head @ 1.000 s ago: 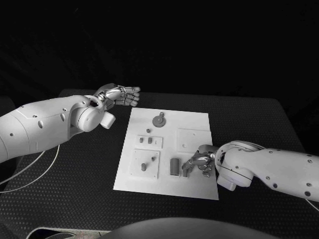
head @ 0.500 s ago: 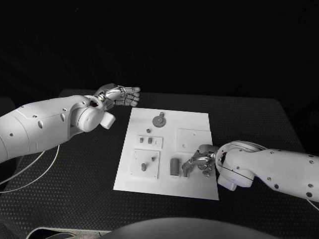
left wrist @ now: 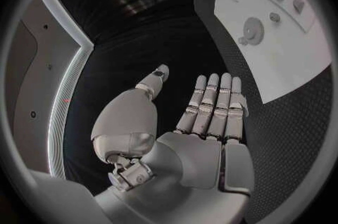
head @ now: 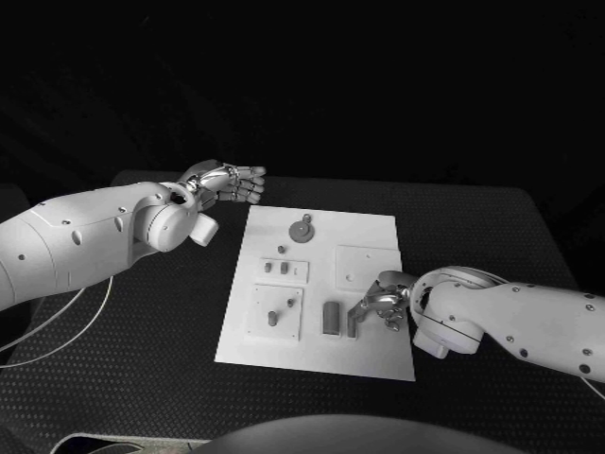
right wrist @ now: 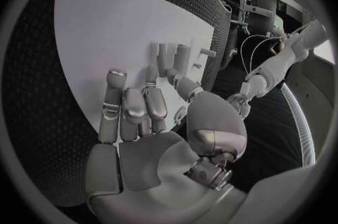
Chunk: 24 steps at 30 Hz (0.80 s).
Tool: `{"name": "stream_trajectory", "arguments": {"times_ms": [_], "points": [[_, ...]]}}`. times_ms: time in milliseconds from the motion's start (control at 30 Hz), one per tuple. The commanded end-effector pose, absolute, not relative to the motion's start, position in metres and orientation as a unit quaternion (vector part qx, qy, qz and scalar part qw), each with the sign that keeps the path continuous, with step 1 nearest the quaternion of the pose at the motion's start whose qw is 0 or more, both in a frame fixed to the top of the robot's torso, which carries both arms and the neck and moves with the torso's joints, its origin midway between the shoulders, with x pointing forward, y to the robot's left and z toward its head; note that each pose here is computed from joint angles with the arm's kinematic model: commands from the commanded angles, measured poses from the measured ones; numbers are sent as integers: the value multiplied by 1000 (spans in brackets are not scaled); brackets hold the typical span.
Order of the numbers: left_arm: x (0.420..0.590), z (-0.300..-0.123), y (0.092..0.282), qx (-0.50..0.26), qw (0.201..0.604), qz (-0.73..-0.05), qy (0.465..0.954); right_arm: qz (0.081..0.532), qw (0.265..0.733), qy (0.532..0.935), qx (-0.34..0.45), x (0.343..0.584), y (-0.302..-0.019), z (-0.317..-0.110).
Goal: Assemble the parts on the task board
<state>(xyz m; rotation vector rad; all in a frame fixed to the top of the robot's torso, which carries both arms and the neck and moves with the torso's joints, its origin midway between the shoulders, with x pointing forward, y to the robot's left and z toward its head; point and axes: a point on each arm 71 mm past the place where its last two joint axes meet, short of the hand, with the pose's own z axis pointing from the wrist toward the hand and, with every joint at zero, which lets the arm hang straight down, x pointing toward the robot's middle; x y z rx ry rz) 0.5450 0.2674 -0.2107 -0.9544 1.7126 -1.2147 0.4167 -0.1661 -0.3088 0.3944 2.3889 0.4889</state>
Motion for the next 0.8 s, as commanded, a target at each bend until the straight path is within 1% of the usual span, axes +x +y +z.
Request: {"name": "stream_trajectory", "arguments": {"times_ms": [33,400,800], "points": [[545,-210,265,-372,400,-488,680,194,333,912,142,418,-164,-309],[545,-210,265,-372,400,-488,681,184,329,916,136,423,-163,-313],[545,-210,264,-372,399,-489,681,179,330,918,125,422,-163,-316]]}}
